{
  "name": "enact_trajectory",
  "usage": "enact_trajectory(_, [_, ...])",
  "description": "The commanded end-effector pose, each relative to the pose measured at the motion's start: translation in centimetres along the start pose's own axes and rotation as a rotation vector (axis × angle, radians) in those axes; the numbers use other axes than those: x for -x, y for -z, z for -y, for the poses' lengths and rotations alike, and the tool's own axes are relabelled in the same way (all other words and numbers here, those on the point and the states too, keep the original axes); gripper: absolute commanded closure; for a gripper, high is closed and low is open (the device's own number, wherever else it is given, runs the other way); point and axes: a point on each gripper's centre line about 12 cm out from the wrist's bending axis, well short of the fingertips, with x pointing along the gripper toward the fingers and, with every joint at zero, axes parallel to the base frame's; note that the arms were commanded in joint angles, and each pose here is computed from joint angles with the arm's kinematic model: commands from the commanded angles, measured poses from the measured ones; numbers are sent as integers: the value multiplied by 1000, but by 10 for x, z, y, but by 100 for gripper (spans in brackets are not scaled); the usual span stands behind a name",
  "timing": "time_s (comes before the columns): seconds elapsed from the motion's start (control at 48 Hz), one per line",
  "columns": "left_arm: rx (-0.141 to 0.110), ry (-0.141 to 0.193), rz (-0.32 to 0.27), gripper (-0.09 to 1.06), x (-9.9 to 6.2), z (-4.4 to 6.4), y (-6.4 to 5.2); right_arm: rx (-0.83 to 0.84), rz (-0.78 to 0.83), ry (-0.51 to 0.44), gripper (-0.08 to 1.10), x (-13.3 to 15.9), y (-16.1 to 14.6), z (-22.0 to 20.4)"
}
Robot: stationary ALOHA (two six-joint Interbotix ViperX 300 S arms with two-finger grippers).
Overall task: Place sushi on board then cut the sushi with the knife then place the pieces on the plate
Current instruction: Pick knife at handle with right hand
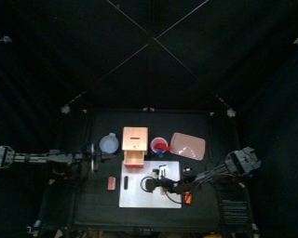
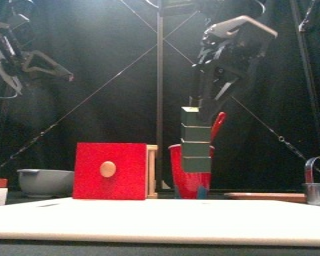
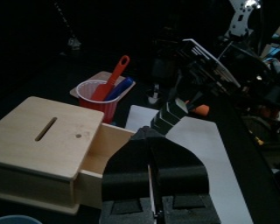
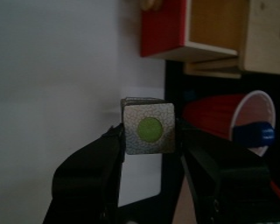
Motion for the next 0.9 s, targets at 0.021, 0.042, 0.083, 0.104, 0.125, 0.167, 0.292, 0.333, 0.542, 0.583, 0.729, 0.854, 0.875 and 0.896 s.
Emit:
enact_trajectory(0.021, [10, -16, 38, 86, -3, -2, -13, -15, 56, 59, 41, 12, -9, 2])
enact_trajectory(0.042, [12, -20, 37, 86, -3, -3, -13, -15, 62, 60, 40, 12, -10, 1])
enact_trajectory(0.083, [12, -22, 36, 86, -3, -3, -12, -17, 74, 60, 39, 13, -11, -3])
enact_trajectory(0.104, [13, -24, 36, 86, -3, -3, -12, -20, 74, 59, 39, 12, -11, -5])
enact_trajectory(0.125, [12, -25, 35, 86, -3, -4, -12, -24, 78, 56, 38, 12, -12, -7])
enact_trajectory(0.167, [12, -27, 32, 86, -4, -4, -11, -32, 83, 51, 36, 12, -13, -12])
enact_trajectory(0.292, [12, -30, 26, 86, -4, -4, -10, -11, 87, 35, 26, 9, -16, -30])
enact_trajectory(0.333, [10, -30, 25, 86, -4, -5, -10, -7, 87, 31, 23, 9, -18, -34])
enact_trajectory(0.542, [12, -33, 28, 86, -4, -5, -10, -23, 71, -13, 11, 1, -27, -48])
enact_trajectory(0.583, [12, -33, 27, 86, -4, -5, -10, -25, 69, -21, 11, -2, -28, -51])
enact_trajectory(0.729, [21, -36, 22, 86, -4, -6, -8, -22, 73, -27, 10, -1, -31, -60])
enact_trajectory(0.854, [28, -45, 22, 86, -3, -7, -8, -30, 78, 0, 10, 6, -36, -55])
enact_trajectory(0.875, [28, -45, 22, 86, -3, -7, -8, -32, 76, 7, 10, 7, -37, -53])
enact_trajectory(0.896, [28, -45, 20, 86, -4, -7, -7, -32, 73, 15, 10, 8, -37, -52])
